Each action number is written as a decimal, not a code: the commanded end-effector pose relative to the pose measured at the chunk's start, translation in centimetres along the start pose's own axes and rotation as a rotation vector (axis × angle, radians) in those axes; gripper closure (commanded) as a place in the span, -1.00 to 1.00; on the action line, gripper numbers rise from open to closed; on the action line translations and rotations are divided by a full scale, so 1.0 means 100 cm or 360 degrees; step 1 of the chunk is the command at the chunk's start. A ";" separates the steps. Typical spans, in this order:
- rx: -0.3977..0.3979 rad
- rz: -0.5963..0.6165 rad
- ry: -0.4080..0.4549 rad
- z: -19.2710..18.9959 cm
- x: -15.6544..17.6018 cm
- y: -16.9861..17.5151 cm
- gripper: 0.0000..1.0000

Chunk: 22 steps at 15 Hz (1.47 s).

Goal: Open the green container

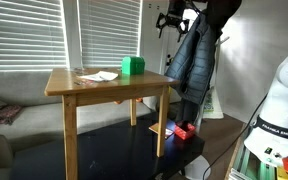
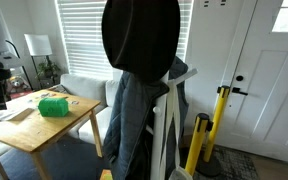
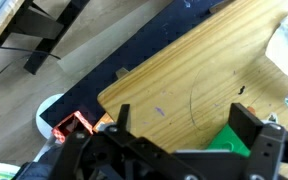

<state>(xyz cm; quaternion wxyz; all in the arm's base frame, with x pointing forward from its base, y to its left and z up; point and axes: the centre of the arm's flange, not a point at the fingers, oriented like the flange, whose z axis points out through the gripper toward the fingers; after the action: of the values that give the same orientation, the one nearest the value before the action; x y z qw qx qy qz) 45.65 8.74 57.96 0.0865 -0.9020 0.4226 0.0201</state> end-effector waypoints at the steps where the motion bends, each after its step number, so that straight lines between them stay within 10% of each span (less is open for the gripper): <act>1: 0.0001 0.0001 0.0000 0.000 0.000 0.000 -1.00; 22: 0.0065 0.0836 0.0470 0.040 0.038 -0.165 -1.00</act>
<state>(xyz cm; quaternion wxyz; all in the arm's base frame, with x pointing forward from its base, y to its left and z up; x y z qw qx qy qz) 57.23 15.50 55.53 0.0364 -0.7697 0.6297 -0.0980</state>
